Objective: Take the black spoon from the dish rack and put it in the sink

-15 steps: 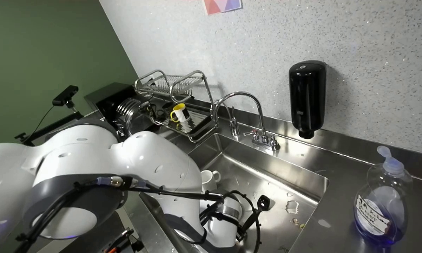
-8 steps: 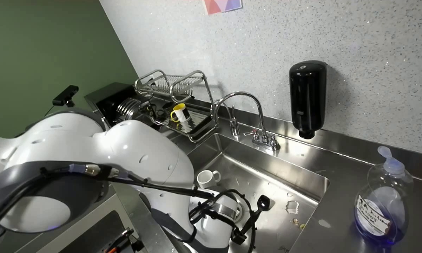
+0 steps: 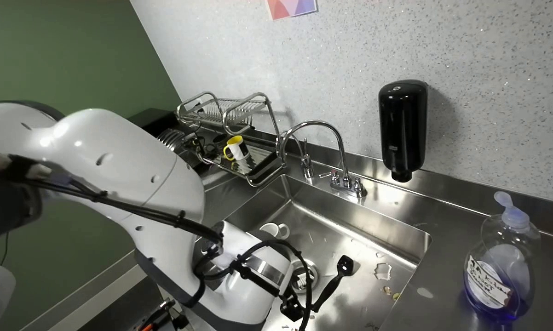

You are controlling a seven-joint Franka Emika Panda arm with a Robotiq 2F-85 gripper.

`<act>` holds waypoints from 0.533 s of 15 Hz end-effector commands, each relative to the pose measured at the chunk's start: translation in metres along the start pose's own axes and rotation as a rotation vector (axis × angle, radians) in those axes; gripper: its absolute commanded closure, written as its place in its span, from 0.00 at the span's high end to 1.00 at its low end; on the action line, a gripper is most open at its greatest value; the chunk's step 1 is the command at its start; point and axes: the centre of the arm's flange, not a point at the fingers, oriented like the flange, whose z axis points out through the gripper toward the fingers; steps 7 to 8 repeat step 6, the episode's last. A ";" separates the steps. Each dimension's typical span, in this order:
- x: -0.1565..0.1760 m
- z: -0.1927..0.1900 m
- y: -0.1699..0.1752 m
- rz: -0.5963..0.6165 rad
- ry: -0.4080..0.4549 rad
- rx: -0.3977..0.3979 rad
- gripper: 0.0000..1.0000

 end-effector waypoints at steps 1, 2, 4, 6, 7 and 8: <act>0.013 -0.059 0.005 0.064 -0.011 -0.078 1.00; 0.014 -0.063 0.005 0.070 -0.014 -0.087 1.00; 0.012 -0.071 0.007 0.078 -0.017 -0.113 1.00; 0.011 -0.076 0.003 0.078 -0.024 -0.129 1.00; 0.011 -0.076 0.003 0.078 -0.024 -0.129 1.00; 0.011 -0.076 0.003 0.078 -0.024 -0.129 1.00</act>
